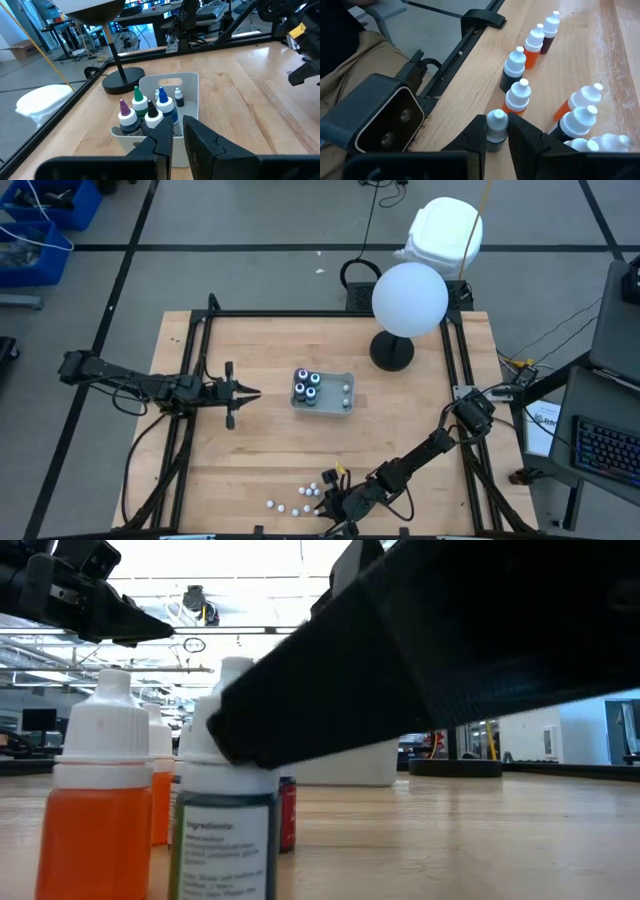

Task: Pick & Place food coloring
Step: Put the small green food coloring bottle into the gray bin

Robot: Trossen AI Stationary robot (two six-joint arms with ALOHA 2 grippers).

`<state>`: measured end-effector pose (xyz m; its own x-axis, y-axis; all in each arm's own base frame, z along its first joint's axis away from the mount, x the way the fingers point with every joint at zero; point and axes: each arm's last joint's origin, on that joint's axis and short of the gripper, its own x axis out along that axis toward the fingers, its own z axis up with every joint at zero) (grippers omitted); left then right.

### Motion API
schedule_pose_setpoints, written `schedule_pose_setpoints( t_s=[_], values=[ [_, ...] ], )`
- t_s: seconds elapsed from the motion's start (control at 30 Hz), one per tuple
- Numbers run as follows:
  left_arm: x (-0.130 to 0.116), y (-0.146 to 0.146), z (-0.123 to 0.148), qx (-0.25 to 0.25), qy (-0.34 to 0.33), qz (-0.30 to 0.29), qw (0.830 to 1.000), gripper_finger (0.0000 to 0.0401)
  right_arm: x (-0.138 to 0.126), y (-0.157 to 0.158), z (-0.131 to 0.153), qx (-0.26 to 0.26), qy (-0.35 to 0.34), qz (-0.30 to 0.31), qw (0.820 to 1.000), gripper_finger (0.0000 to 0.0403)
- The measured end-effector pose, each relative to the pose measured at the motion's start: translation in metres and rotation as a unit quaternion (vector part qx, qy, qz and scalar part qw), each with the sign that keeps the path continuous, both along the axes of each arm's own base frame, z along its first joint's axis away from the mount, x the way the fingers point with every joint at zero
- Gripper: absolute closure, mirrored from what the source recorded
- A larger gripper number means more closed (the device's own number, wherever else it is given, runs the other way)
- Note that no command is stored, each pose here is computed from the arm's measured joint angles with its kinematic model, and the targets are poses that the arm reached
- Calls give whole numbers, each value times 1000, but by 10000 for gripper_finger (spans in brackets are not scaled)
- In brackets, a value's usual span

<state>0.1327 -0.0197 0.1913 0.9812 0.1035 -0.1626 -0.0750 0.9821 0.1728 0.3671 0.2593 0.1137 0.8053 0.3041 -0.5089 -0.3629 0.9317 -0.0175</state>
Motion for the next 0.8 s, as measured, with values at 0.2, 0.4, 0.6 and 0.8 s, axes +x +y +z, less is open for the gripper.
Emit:
schedule_pose_setpoints(
  t_s=[0.2, 0.4, 0.6, 0.8],
  values=[
    [0, 0, 0, 0, 0, 0, 1000, 350, 0, 0, 11, -12, -21, 11, 1000, 354],
    [0, 0, 0, 0, 0, 0, 1000, 350, -6, -5, 40, -36, -25, 23, 999, 355],
    [0, 0, 0, 0, 0, 0, 1000, 350, -18, -14, 72, -86, -26, 11, 996, 356],
    [0, 0, 0, 0, 0, 0, 1000, 350, -46, -38, 89, -130, -35, -30, 990, 356]
  ],
)
